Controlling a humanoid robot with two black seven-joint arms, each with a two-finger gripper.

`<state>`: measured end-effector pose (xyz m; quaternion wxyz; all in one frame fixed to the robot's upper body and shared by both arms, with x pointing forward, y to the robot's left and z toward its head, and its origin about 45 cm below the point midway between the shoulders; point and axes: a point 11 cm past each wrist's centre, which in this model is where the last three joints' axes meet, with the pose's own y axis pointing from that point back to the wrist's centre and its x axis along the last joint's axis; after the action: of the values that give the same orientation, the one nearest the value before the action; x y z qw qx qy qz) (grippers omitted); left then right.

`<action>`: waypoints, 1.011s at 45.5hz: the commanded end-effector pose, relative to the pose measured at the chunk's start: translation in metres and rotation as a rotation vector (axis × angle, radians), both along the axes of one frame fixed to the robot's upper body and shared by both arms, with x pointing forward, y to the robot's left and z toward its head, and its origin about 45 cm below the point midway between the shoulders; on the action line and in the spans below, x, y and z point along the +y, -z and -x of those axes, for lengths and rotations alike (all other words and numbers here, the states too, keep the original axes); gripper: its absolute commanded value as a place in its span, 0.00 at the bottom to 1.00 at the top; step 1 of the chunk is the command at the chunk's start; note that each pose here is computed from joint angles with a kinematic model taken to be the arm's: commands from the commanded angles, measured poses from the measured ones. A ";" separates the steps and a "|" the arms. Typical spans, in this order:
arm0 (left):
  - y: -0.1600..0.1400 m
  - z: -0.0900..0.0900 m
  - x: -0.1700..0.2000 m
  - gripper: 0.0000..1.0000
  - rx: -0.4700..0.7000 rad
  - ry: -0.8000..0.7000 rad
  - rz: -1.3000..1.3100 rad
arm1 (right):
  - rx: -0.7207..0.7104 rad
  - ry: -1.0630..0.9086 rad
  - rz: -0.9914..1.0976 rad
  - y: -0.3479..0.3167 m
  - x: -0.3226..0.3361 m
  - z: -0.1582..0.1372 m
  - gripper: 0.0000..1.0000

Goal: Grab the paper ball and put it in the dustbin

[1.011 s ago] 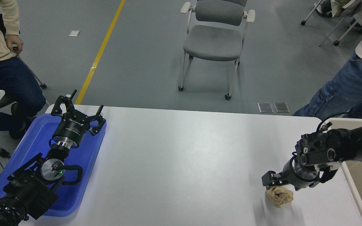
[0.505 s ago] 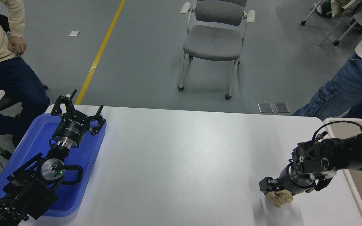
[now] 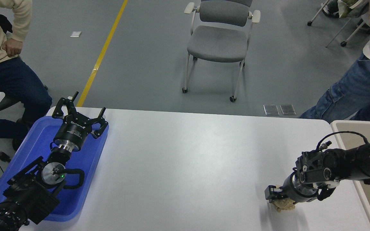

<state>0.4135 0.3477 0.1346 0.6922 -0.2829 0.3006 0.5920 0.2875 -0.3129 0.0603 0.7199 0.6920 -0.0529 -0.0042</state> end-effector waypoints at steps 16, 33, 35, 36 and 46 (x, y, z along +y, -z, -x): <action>0.000 0.000 0.000 1.00 0.000 0.000 0.000 | 0.011 0.116 0.000 -0.037 -0.040 0.002 0.00; 0.000 0.000 0.000 1.00 0.000 0.000 0.000 | 0.193 0.045 -0.029 -0.124 -0.026 -0.011 0.00; 0.000 0.000 0.000 1.00 0.000 0.000 0.000 | 0.222 0.034 -0.038 -0.140 -0.022 -0.015 0.00; 0.000 0.000 0.000 1.00 0.000 0.000 0.000 | 0.239 0.026 -0.044 -0.151 -0.019 -0.018 0.00; 0.000 0.000 0.000 1.00 0.000 0.000 0.000 | 0.087 0.084 -0.104 -0.221 -0.024 -0.051 0.00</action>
<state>0.4136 0.3477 0.1348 0.6922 -0.2831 0.3006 0.5919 0.3152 -0.3379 0.2092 0.7047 0.7047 -0.0167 -0.0811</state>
